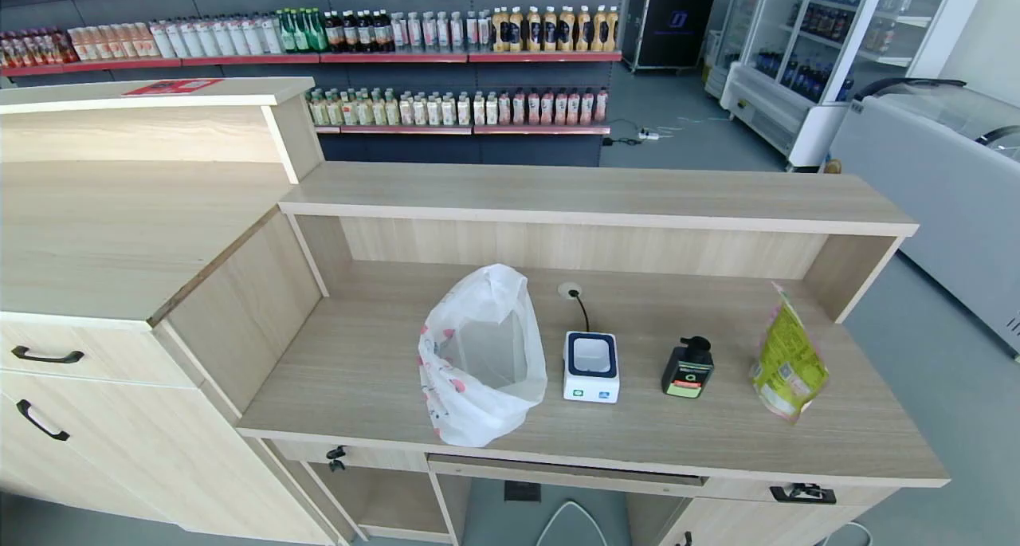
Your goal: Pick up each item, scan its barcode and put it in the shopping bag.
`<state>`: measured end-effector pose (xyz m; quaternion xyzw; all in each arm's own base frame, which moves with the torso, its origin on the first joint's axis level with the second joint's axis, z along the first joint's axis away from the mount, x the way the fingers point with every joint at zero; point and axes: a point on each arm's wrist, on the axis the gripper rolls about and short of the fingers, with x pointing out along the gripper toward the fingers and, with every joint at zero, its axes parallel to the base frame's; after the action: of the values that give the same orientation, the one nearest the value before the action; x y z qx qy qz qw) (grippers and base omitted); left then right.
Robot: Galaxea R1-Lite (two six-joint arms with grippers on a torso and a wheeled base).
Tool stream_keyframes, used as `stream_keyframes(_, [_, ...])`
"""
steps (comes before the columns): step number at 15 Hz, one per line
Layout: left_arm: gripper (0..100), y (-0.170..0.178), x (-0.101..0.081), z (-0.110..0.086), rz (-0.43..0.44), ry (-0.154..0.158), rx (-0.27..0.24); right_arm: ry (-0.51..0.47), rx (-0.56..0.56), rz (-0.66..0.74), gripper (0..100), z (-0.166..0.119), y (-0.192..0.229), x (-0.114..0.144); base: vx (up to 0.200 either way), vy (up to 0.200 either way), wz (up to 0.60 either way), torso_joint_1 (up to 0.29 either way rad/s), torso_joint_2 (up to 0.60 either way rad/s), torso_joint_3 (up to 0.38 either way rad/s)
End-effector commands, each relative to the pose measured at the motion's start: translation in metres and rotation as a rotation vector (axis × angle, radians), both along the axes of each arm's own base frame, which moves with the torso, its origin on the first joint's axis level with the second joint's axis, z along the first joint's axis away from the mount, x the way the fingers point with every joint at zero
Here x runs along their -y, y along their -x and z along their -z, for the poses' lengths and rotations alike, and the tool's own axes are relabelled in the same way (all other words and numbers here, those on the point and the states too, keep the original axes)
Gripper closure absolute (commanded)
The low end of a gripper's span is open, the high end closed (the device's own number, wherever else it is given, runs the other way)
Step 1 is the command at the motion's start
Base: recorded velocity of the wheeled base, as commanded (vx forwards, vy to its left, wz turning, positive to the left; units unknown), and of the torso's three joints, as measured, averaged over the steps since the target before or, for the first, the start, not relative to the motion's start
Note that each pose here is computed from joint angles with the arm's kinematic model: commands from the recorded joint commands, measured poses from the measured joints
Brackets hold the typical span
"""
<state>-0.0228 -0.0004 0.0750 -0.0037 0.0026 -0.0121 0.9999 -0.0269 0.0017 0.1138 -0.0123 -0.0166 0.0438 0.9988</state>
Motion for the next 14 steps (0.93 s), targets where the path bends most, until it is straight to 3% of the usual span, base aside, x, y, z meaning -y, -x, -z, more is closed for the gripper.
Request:
stream_keyframes(1, [0, 0.0, 0.0, 0.0, 0.0, 0.0, -0.001, -0.079, -0.119, -0.013, 100, -0.091, -0.05, -0.001, 0.0, 0.0, 0.0, 0.0, 0.0, 0.0])
stream_keyframes(2, [0, 0.0, 0.0, 0.0, 0.0, 0.0, 0.0, -0.063, -0.147, 0.022, 100, -0.101, -0.095, 0.0, 0.0, 0.0, 0.0, 0.0, 0.0, 0.0])
stream_keyframes(4, [0, 0.0, 0.0, 0.0, 0.0, 0.0, -0.001, -0.008, -0.267, 0.009, 100, -0.079, -0.138, 0.001, 0.0, 0.0, 0.0, 0.0, 0.0, 0.0])
stream_keyframes(5, [0, 0.0, 0.0, 0.0, 0.0, 0.002, -0.001, -0.004, -0.294, -0.009, 0, -0.064, -0.15, 0.0, 0.0, 0.0, 0.0, 0.0, 0.0, 0.0])
stream_keyframes(8, [0, 0.0, 0.0, 0.0, 0.0, 0.0, -0.001, 0.02, -0.388, -0.023, 0, -0.022, -0.179, 0.003, 0.0, 0.0, 0.0, 0.0, 0.0, 0.0])
stream_keyframes(12, [0, 0.0, 0.0, 0.0, 0.0, 0.0, -0.001, 0.024, -0.498, -0.026, 0, 0.013, -0.212, 0.016, 0.0, 0.0, 0.0, 0.0, 0.0, 0.0])
stream_keyframes(14, [0, 0.0, 0.0, 0.0, 0.0, 0.0, -0.001, 0.099, -0.593, 0.006, 0, 0.033, -0.222, 0.031, 0.0, 0.0, 0.0, 0.0, 0.0, 0.0])
